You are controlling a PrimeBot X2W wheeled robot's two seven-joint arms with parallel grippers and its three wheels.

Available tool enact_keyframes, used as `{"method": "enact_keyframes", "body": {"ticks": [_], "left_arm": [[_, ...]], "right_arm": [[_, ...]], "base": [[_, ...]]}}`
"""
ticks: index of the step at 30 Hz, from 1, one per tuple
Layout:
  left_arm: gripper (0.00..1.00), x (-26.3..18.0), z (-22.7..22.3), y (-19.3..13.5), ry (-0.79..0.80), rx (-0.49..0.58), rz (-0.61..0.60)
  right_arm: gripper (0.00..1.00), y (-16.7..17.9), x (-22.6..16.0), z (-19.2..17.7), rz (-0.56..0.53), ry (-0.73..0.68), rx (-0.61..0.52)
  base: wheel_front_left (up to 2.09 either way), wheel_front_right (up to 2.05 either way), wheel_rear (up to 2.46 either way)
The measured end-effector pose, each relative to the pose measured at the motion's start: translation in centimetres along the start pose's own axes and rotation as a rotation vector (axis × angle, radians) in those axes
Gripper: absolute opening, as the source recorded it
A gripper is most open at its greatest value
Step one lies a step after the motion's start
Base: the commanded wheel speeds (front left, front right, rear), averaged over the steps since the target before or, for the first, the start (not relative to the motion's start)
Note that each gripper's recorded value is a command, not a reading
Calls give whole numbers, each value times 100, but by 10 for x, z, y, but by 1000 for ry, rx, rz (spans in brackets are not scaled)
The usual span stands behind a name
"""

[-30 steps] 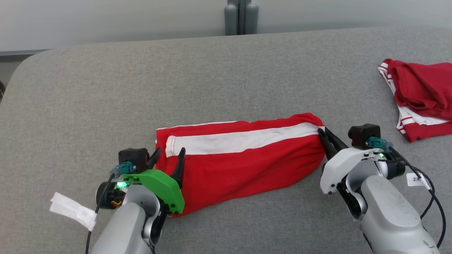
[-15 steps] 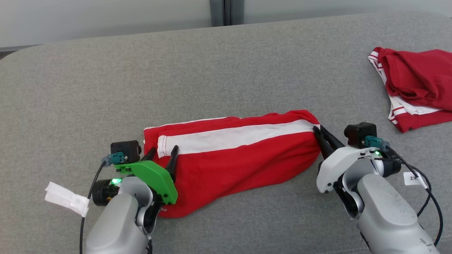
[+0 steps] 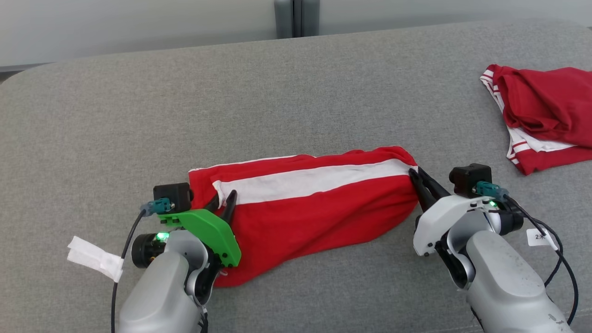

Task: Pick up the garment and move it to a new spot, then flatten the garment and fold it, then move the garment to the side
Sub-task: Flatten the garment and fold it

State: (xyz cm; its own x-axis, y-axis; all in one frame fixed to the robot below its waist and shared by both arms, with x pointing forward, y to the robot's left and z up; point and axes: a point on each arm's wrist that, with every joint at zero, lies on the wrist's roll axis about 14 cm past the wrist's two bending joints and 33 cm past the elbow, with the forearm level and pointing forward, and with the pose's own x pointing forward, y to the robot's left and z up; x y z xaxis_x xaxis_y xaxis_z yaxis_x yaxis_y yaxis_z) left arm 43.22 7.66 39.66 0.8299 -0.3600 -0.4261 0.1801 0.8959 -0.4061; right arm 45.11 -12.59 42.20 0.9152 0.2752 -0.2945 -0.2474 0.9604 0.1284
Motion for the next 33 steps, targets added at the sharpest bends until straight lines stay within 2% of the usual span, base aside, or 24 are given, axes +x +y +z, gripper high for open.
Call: {"method": "enact_keyframes", "body": {"ticks": [4,6,7,8,16,22,27,33], "left_arm": [[30,2,-2,5,7,-3,25],[16,4,-2,8,7,-5,35],[3,6,0,9,-1,-7,41],[0,7,3,9,-11,-7,44],[0,6,26,5,-109,1,21],[0,-13,68,-8,-288,3,-27],[0,-46,114,-33,-464,3,-100],[0,-110,182,-65,-709,85,-167]], "right_arm": [[0,1,0,-2,3,5,1],[0,2,0,-3,4,5,2],[0,1,0,-4,4,7,2],[0,1,0,-4,4,5,2],[0,-7,-3,14,-12,-68,-7],[0,-12,-12,53,-24,-193,-34],[0,-8,-33,99,-14,-347,-74],[0,9,-79,176,10,-595,-130]], "base": [[0,0,0],[0,0,0],[0,0,0],[0,0,0],[0,0,0],[0,0,0],[0,0,0],[0,0,0]]}}
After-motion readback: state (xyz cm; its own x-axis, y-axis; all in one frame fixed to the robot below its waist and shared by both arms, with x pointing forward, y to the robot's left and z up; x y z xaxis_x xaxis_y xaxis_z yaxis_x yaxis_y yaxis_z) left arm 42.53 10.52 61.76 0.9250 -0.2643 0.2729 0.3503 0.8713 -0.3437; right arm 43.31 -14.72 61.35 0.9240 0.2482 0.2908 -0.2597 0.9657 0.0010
